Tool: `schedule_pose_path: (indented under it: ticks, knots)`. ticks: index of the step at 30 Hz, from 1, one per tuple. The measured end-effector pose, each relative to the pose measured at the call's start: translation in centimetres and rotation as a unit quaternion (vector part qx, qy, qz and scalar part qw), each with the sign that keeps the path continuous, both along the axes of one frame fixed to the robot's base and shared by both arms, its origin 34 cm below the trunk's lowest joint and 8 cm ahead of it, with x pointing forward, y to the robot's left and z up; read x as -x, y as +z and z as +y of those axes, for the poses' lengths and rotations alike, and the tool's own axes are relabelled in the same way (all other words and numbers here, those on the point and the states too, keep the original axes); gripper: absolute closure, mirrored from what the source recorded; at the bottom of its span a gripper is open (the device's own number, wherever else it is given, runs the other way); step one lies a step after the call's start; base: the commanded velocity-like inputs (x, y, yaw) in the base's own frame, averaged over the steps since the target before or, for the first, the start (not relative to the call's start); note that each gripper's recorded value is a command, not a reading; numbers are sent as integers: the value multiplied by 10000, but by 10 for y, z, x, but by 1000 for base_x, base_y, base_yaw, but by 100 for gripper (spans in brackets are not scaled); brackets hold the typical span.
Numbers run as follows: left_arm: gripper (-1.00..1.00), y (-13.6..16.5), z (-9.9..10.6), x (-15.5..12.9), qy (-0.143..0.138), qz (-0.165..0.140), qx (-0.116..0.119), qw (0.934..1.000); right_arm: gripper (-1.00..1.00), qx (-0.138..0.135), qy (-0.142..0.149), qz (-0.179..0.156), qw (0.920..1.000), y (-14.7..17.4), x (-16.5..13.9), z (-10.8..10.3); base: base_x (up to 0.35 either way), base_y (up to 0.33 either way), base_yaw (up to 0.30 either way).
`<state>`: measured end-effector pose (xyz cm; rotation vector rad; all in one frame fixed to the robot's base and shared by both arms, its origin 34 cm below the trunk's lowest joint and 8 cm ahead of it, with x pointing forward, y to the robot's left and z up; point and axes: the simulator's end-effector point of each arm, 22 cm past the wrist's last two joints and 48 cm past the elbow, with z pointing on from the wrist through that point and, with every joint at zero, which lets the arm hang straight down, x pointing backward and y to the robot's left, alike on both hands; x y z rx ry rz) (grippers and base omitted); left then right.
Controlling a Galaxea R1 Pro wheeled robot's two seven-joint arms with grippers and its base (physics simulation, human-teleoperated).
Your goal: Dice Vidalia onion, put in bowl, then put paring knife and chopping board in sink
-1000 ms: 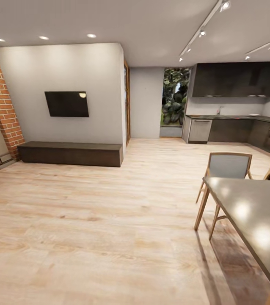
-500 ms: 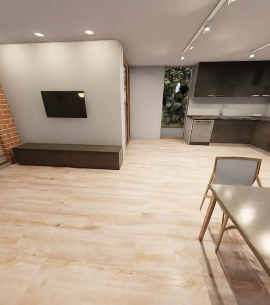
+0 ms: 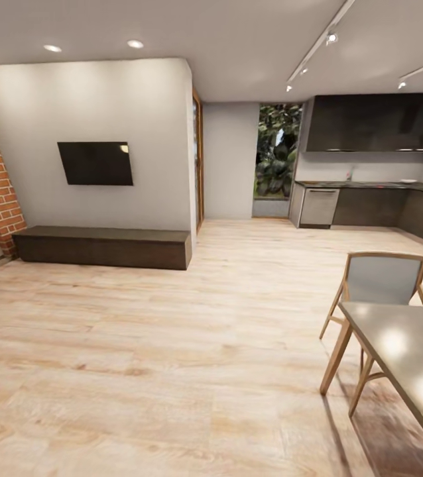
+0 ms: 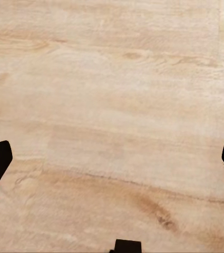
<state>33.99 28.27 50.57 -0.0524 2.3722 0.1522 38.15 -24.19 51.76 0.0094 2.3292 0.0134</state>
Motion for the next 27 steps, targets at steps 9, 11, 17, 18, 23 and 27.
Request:
schedule_pose_path:
  ticks: [9,11,17,18,23,27]
  knots:
    - [-100,0,0,0,0,0,0,10000,-100,1,4,-5,10000,0,0,0,323,0,0]
    - [-100,0,0,0,0,0,0,10000,-100,2,11,-5,10000,0,0,0,323,0,0]
    - [-100,0,0,0,0,0,0,10000,-100,3,17,-5,10000,0,0,1,323,0,0]
    - [-100,0,0,0,0,0,0,10000,-100,3,17,-5,10000,0,0,1,323,0,0]
    - [-100,0,0,0,1,0,-1,10000,-100,3,18,-6,10000,0,0,1,323,0,0]
    - [-100,0,0,0,0,0,0,10000,-100,3,18,-6,10000,0,0,1,323,0,0]
